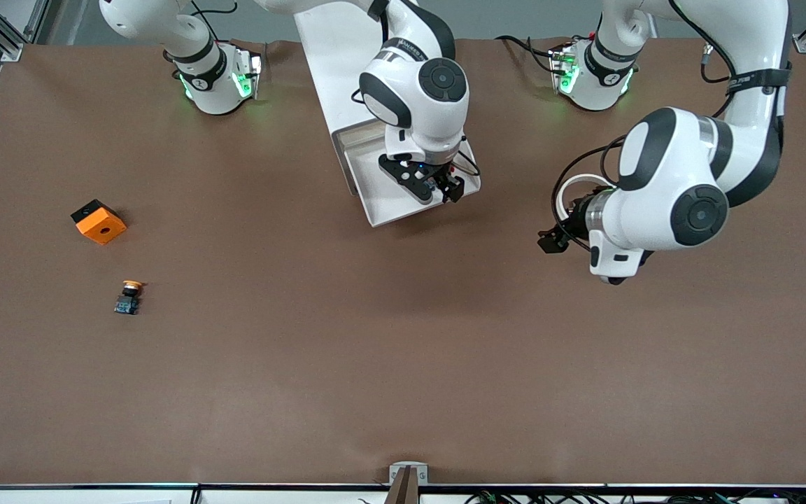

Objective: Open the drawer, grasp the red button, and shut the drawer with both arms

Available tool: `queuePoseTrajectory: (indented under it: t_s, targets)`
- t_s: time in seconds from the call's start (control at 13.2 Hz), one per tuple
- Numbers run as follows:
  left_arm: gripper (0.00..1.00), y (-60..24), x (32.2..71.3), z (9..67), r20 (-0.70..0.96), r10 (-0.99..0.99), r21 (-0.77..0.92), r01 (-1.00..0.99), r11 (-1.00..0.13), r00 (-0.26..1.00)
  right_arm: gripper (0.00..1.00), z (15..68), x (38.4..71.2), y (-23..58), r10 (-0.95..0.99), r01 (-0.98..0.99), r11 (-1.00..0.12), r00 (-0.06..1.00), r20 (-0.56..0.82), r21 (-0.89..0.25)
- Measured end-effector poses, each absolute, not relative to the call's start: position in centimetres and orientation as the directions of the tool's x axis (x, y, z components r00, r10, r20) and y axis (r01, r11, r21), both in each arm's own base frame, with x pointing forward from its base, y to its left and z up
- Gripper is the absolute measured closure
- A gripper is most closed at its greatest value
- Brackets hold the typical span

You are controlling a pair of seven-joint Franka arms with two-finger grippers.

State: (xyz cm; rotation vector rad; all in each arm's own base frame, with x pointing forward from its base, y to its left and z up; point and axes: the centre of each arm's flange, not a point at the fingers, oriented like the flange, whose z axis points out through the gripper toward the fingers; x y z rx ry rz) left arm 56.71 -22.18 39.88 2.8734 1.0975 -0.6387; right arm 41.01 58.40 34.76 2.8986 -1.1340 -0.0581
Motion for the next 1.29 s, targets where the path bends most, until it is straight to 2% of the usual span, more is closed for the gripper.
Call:
queuePoseTrajectory:
  t_s: [0.61, 0.68, 0.76, 0.84, 1.06, 1.14, 1.29]
  targets:
    - [0.0, -24.1, 54.7, 36.9, -0.385, 0.62, -0.163, 0.611, -0.775, 0.684, 0.0, 34.2, 40.8, 58.6, -0.672, -0.671, -0.74, 0.74, -0.024, 0.045]
    - [0.0, -24.2, 54.6, 36.8, -0.386, 0.619, -0.165, 0.609, -0.776, 0.684, 0.06, 34.0, 40.7, 58.7, -0.661, -0.66, -0.75, 0.75, -0.025, 0.047]
    - [0.0, -24.3, 54.5, 36.7, -0.387, 0.617, -0.166, 0.607, -0.777, 0.685, 0.06, 33.8, 40.5, 58.8, -0.649, -0.647, -0.761, 0.761, -0.025, 0.049]
    - [0.0, -24.4, 54.4, 36.7, -0.387, 0.616, -0.168, 0.605, -0.778, 0.686, 0.14, 33.6, 40.3, 59.0, -0.639, -0.637, -0.769, 0.769, -0.026, 0.051]
    - [0.0, -24.4, 54.3, 36.5, -0.389, 0.616, -0.171, 0.604, -0.779, 0.685, 0.5, 33.4, 39.7, 59.4, -0.626, -0.624, -0.78, 0.78, -0.026, 0.055]
    - [0.0, -24.4, 54.3, 36.5, -0.389, 0.616, -0.171, 0.604, -0.779, 0.685, 0.59, 33.4, 39.6, 59.5, -0.624, -0.622, -0.781, 0.781, -0.026, 0.055]
    - [0.0, -24.4, 54.3, 36.4, -0.388, 0.617, -0.17, 0.604, -0.778, 0.685, 0.59, 33.4, 39.6, 59.5, -0.624, -0.622, -0.781, 0.781, -0.026, 0.055]
